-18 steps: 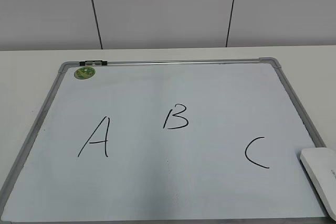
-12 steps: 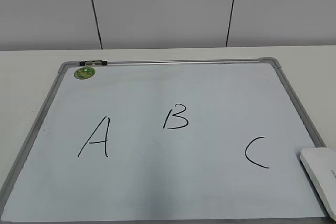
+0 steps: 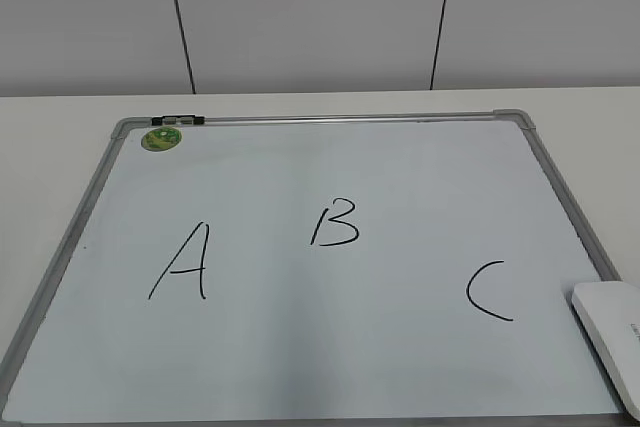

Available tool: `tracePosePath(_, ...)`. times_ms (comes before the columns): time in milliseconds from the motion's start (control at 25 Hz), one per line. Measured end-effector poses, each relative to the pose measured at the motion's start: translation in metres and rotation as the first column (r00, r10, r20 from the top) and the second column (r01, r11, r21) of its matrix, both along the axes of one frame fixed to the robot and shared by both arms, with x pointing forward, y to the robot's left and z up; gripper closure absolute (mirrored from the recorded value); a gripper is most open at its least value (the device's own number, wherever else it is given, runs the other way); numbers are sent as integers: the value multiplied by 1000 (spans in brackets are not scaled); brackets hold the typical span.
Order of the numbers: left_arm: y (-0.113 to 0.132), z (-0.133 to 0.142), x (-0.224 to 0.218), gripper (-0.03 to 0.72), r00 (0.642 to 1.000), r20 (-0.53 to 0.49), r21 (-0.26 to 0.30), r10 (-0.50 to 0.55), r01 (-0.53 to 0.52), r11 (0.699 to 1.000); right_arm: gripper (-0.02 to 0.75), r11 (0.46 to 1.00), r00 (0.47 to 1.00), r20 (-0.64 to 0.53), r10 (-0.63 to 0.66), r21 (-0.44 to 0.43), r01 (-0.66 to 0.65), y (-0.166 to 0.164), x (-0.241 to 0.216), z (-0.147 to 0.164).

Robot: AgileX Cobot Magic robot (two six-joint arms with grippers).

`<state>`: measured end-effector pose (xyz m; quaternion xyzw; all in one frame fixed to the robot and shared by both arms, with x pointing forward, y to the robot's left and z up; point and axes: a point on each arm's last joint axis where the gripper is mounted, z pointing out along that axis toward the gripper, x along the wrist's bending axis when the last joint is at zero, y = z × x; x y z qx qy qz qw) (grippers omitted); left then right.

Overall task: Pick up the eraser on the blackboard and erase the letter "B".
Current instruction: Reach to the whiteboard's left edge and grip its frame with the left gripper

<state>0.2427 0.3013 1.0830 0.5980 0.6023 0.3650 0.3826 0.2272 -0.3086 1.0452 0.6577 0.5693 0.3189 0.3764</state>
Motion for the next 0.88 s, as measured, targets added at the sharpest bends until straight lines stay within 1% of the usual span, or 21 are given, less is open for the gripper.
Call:
tracePosePath(160, -1, 23, 26, 447, 998, -57, 1, 0, 0, 1000, 164, 1000, 1000, 0, 0, 0, 0, 0, 0, 0)
tracePosePath(320, -1, 40, 64, 447, 986, -167, 3, 0, 0, 1000, 164, 1000, 1000, 0, 0, 0, 0, 0, 0, 0)
tracePosePath(440, -2, 44, 100, 447, 964, -267, 5, 1, 1, 1000, 164, 1000, 1000, 0, 0, 0, 0, 0, 0, 0)
tracePosePath(600, -4, 39, 155, 447, 912, -410, 3, -1, 2, 1000, 164, 1000, 1000, 0, 0, 0, 0, 0, 0, 0)
tracePosePath(720, -5, 25, 200, 447, 857, -516, -8, -6, 3, 1000, 164, 1000, 1000, 0, -1, -1, 1, 0, 0, 0)
tracePosePath(880, -8, 6, 250, 447, 798, -603, -23, -14, 0, 1000, 164, 1000, 1000, 0, -1, -1, 1, 0, 0, 0)
